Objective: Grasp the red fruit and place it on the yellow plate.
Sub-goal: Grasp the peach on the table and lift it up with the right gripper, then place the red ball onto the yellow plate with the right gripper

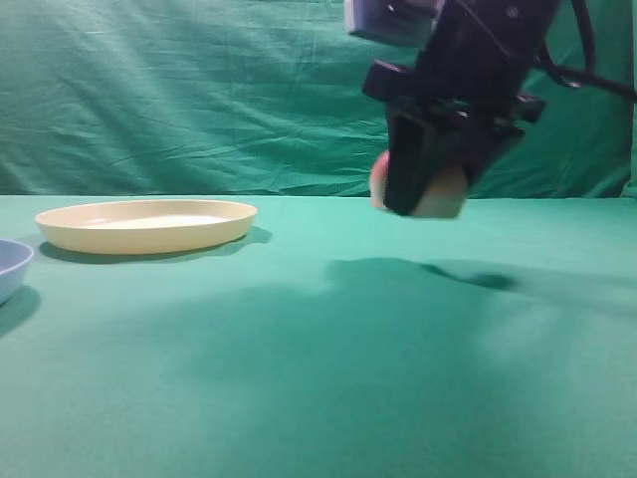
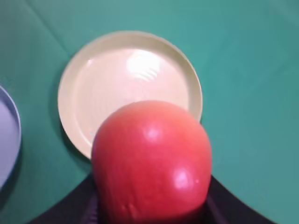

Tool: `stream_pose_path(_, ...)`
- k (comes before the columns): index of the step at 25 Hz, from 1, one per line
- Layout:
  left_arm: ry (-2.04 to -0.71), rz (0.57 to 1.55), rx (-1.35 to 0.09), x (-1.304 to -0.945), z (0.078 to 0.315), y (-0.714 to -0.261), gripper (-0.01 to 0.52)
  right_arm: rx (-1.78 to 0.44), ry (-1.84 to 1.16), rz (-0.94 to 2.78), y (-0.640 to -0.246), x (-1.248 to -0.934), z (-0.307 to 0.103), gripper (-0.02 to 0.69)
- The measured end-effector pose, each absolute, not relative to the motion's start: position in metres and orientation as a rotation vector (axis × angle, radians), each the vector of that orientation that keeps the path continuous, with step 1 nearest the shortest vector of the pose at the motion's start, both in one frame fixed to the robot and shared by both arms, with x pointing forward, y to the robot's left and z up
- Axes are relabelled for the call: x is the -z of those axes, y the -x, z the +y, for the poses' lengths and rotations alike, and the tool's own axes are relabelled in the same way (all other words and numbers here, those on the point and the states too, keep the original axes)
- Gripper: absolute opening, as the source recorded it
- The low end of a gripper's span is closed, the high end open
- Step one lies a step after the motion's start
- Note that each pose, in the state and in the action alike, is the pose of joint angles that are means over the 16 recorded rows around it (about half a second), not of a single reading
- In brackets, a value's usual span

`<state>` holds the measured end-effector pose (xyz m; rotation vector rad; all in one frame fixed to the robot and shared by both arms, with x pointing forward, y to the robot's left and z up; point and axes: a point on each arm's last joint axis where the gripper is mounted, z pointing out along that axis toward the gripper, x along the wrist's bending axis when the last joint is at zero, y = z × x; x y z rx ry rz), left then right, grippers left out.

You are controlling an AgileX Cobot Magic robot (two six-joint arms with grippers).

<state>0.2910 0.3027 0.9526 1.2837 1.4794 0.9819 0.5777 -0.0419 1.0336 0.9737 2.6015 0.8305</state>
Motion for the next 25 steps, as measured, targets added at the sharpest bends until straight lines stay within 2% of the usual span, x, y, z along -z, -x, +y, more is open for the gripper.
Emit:
stream_pose_path(5,-1.284,1.479,-0.982,-0.953,0.303,-0.291,0.000,-0.921,-0.870,2.584,-0.588,-1.039,0.000,0.312)
stream_pose_path(12,-1.284,1.479,-0.982,-0.953,0.303,-0.291,0.000,-0.922,-0.826,2.611,-0.608,-0.996,0.040,0.345)
stream_pose_path(19,-1.284,1.479,-0.982,-0.953,0.303,-0.291,0.000,-0.892,-0.825,2.626,-0.620,-0.956,0.054,0.485)
stream_pose_path(25,-1.284,1.479,-0.982,-0.953,0.303,-0.291,0.000,-0.877,-0.786,2.609,-0.622,-0.956,0.054,0.601)
